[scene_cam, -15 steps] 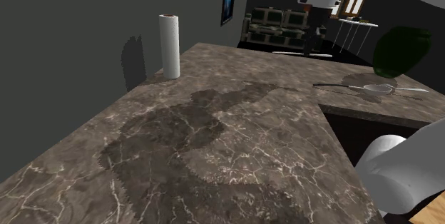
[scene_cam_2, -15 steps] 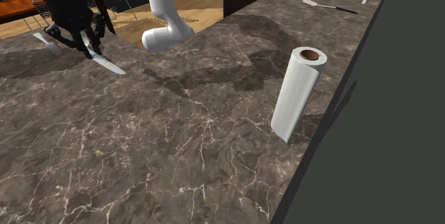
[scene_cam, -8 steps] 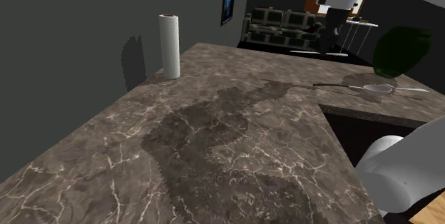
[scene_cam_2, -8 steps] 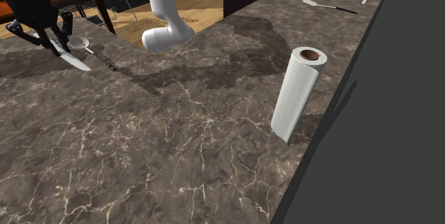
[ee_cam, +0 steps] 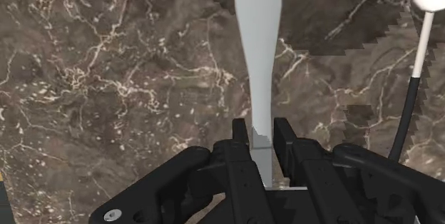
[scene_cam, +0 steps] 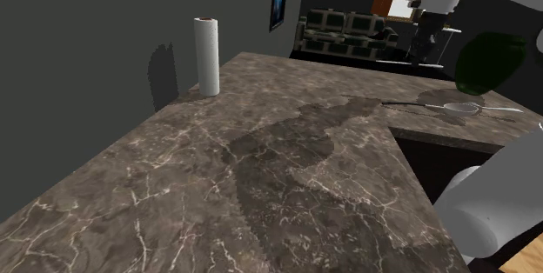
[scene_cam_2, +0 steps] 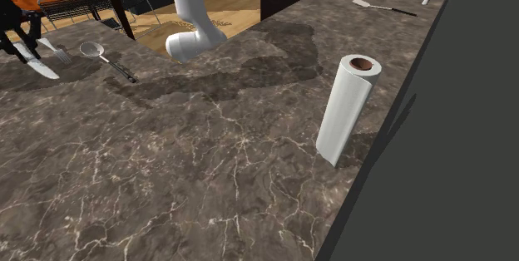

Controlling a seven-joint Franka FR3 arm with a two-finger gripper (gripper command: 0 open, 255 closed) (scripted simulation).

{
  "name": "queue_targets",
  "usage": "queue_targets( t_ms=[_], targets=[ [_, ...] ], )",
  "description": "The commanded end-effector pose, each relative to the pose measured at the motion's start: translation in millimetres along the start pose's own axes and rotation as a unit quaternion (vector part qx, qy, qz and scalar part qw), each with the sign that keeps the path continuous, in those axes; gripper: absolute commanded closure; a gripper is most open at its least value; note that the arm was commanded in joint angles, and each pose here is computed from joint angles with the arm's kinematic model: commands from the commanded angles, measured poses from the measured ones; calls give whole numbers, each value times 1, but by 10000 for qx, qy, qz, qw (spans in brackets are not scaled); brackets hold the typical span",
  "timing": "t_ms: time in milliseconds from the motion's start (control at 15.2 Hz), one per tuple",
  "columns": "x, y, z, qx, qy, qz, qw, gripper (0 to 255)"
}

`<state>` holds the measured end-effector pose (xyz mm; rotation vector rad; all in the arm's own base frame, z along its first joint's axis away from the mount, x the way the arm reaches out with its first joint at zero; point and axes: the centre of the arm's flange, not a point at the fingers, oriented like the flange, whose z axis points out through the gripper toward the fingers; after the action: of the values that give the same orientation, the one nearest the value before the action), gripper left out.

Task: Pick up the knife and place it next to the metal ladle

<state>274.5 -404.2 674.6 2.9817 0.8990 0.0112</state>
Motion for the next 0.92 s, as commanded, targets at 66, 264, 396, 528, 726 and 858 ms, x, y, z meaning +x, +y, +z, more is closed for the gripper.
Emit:
queue_targets(
  t_ms=[66,264,396,528,726,858],
  targets=[
    [-34,21,2,-4,-4,-12,10000,255],
    [-68,42,3,-4,-4,-12,10000,255],
    [-90,56,3,-4,-4,-12,10000,255],
    [-113,70,4,-4,-4,-12,10000,255],
    [-113,70,19,-4,-4,-12,10000,255],
    [-113,69,30,-4,-4,-12,10000,255]
  ],
)
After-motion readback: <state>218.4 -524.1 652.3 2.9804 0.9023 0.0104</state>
